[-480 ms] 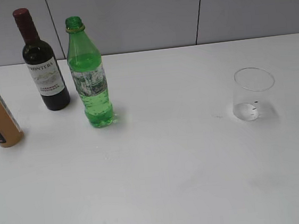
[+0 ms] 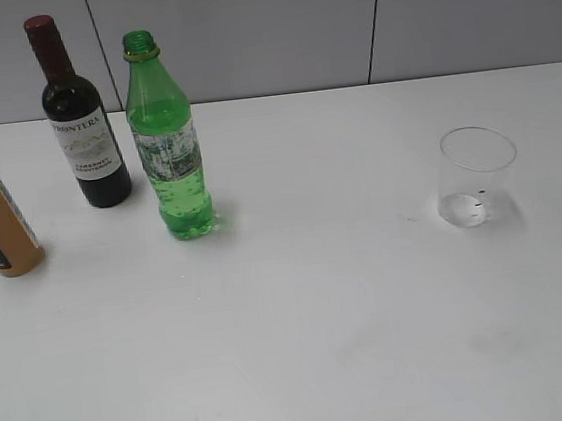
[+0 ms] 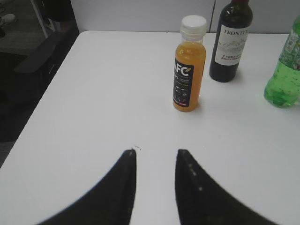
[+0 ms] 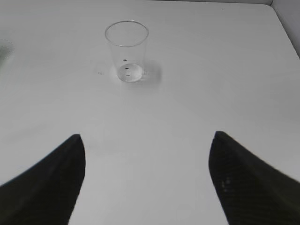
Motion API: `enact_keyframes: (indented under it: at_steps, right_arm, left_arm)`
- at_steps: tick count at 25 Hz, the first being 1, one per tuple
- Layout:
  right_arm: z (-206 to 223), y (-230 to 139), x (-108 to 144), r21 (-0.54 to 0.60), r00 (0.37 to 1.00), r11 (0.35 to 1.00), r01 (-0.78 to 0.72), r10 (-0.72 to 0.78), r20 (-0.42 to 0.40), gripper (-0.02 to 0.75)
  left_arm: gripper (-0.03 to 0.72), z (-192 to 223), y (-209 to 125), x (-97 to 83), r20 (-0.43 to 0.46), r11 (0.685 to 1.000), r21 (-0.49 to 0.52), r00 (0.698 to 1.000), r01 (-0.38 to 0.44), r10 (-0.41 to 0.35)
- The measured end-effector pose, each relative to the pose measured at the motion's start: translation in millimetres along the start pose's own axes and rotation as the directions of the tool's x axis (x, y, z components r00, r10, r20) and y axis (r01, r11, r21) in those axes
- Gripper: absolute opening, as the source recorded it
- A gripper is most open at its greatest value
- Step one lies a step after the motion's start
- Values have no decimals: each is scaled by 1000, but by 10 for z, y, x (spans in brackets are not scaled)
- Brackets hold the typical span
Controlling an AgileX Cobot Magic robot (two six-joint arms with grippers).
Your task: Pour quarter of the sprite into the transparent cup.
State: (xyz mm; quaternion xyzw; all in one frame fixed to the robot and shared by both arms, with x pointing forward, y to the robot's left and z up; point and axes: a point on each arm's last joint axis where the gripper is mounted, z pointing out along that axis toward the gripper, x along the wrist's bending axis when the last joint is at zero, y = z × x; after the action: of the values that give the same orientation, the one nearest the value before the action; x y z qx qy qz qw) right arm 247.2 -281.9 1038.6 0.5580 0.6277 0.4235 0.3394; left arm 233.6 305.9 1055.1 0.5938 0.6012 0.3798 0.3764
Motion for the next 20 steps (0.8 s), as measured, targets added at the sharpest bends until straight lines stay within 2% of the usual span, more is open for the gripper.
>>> enact_keyframes:
  at_steps: [6,14,20]
  right_arm:
    - [-14,27,2,-20,1000,1000,-1,1,1,633]
    - [31,73,-9,7,1000,1000,-9,9,0,612]
    - [11,171,-18,-80,1000,997,5,-4,14,605]
  left_arm:
    - [230,0,0,0,0,1000,0,1000,0,0]
    - [230,0,0,0,0,1000,0,1000,0,0]
    - [230,0,0,0,0,1000,0,1000,0,0]
